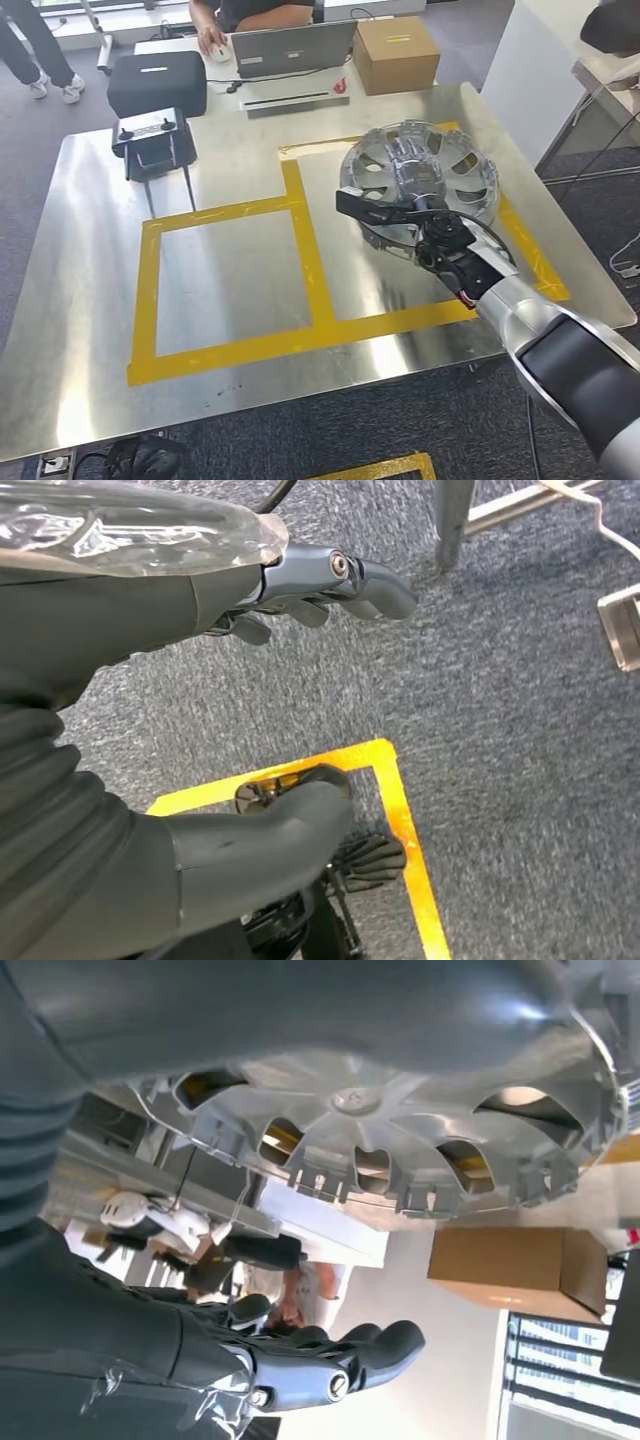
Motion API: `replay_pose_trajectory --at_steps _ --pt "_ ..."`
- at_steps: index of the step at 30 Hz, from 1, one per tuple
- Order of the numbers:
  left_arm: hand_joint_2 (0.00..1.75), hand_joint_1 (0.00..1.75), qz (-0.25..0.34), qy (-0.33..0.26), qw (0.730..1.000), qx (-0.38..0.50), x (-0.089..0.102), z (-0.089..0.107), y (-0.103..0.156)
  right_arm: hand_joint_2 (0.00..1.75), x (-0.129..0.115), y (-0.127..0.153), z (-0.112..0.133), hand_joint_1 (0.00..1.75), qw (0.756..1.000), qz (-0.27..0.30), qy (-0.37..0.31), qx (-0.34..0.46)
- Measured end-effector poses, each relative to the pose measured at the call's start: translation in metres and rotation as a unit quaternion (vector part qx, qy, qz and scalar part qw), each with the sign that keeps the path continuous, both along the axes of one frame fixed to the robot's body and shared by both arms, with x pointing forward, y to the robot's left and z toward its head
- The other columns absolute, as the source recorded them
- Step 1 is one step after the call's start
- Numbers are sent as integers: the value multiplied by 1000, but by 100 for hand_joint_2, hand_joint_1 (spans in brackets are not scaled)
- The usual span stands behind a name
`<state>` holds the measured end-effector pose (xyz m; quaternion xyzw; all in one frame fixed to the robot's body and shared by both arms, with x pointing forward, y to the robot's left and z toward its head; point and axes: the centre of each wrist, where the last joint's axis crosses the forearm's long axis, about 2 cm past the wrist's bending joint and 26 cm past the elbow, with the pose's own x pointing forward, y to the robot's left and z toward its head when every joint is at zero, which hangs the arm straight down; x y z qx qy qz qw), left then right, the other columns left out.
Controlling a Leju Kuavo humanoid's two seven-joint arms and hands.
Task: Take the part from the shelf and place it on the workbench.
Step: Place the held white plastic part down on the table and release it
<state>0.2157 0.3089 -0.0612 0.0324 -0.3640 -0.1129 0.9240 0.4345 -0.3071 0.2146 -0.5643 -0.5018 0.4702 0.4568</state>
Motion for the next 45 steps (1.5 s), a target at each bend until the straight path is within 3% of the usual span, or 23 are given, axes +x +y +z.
replay_pose_trajectory --at_steps 5,8,10,13,16,18,24,26,32,37,45 --pt "0 0 5 2 1000 3 -5 -2 4 0 -24 22 4 0 994 50 -24 92" --pt "0 0 7 1 1000 5 -6 -3 7 0 -37 35 15 0 971 115 -17 208" --pt "0 0 8 0 1000 6 -7 -3 8 0 -47 42 24 0 915 181 12 360" --pt "0 0 10 -1 1000 11 -9 -4 10 0 -62 50 38 0 774 265 56 572" --pt "0 0 13 -3 1000 22 -9 -4 11 0 -76 57 50 0 672 324 81 660" --pt "0 0 14 -3 1000 27 -10 -4 12 0 -86 61 54 0 634 355 95 680" --pt "0 0 14 -3 1000 28 -10 -4 12 0 -109 71 60 0 564 429 115 696" --pt "0 0 12 -3 1000 29 -10 -4 12 0 -118 73 56 0 546 452 122 694" --pt "0 0 11 -3 1000 29 -10 -4 13 0 -139 77 43 0 536 475 121 688" --pt "0 0 9 -4 999 31 -10 -4 13 0 -152 79 34 0 509 500 138 687" --pt "0 0 7 -5 999 33 -10 -4 14 0 -171 84 11 0 483 496 148 706"
